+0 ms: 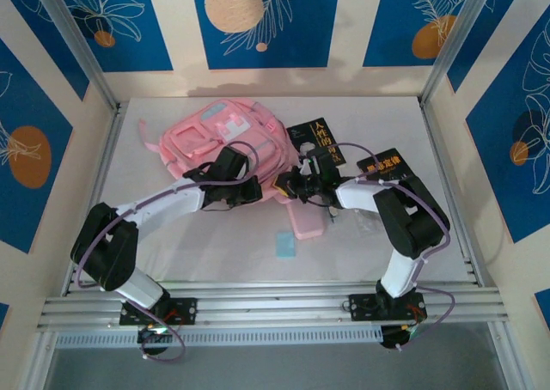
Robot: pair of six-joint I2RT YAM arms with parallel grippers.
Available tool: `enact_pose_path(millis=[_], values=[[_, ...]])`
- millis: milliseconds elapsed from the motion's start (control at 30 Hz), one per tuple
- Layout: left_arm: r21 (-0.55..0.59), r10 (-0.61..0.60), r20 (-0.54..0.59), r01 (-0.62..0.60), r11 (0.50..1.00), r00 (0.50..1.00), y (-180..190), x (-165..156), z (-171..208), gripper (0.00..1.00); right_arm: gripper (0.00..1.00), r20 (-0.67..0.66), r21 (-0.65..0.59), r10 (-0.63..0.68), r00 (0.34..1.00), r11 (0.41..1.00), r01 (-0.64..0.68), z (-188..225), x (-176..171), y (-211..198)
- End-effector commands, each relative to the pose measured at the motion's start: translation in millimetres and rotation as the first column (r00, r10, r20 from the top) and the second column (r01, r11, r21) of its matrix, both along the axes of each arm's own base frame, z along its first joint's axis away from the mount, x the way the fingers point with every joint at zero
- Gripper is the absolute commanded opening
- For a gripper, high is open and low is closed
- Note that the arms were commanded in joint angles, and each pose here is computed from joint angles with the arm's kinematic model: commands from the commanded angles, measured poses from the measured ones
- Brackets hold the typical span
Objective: Pack the student bag
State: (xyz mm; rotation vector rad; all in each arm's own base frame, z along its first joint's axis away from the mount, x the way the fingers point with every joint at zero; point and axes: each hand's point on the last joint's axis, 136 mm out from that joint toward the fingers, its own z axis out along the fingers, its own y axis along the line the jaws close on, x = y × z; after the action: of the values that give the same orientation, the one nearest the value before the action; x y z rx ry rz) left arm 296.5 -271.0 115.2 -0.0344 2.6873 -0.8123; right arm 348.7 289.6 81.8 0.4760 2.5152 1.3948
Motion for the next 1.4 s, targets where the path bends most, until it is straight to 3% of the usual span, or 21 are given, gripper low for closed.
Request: enact_pose_path(millis=[0,100,333,500,833,933,1100,1200,1267,1300,1367], values=[[0.063,-0.015,0.019,0.013,0.998,1.0,14,-8,0,0.0,0.0,0.098,0.043,-0.038,0.994,0.998,0.034,24,21,-2],[0.132,-0.012,-0.007,0.013,0.991,1.0,33,-12,-12,0.0,0.0,0.126,0.015,-0.052,0.991,0.999,0.05,28,22,-11],[0.17,-0.015,-0.078,0.028,0.985,0.997,54,-25,-21,0.0,0.0,0.141,0.011,-0.078,0.987,0.997,0.078,34,26,-29],[0.237,0.045,-0.069,-0.027,0.971,0.997,88,-20,-33,0.0,0.0,0.155,0.014,-0.052,0.987,0.999,0.05,40,24,-27],[0.506,0.075,0.034,-0.082,0.859,0.997,176,-5,-38,0.0,0.0,0.174,-0.043,-0.017,0.985,0.999,0.025,43,16,-36],[0.538,0.159,0.088,-0.181,0.823,0.983,202,1,-43,0.0,0.0,0.181,-0.046,0.003,0.983,0.999,0.006,44,13,-37],[0.501,0.364,0.208,-0.419,0.758,0.908,235,20,-49,0.0,0.0,0.198,-0.053,0.049,0.979,0.998,-0.039,48,6,-31],[0.473,0.409,0.234,-0.471,0.745,0.882,239,32,-46,0.0,0.0,0.2,-0.057,0.076,0.977,0.996,-0.065,50,1,-24],[0.447,0.41,0.229,-0.47,0.761,0.883,233,40,-42,0.06,0.0,0.2,-0.055,0.092,0.975,0.995,-0.083,51,-4,-15],[0.429,0.407,0.221,-0.463,0.775,0.886,228,42,-41,0.13,0.0,0.198,-0.054,0.102,0.975,0.994,-0.093,51,-7,-10],[0.378,0.408,0.202,-0.455,0.806,0.89,217,47,-39,0.52,0.0,0.191,-0.058,0.119,0.974,0.992,-0.11,50,-13,3]])
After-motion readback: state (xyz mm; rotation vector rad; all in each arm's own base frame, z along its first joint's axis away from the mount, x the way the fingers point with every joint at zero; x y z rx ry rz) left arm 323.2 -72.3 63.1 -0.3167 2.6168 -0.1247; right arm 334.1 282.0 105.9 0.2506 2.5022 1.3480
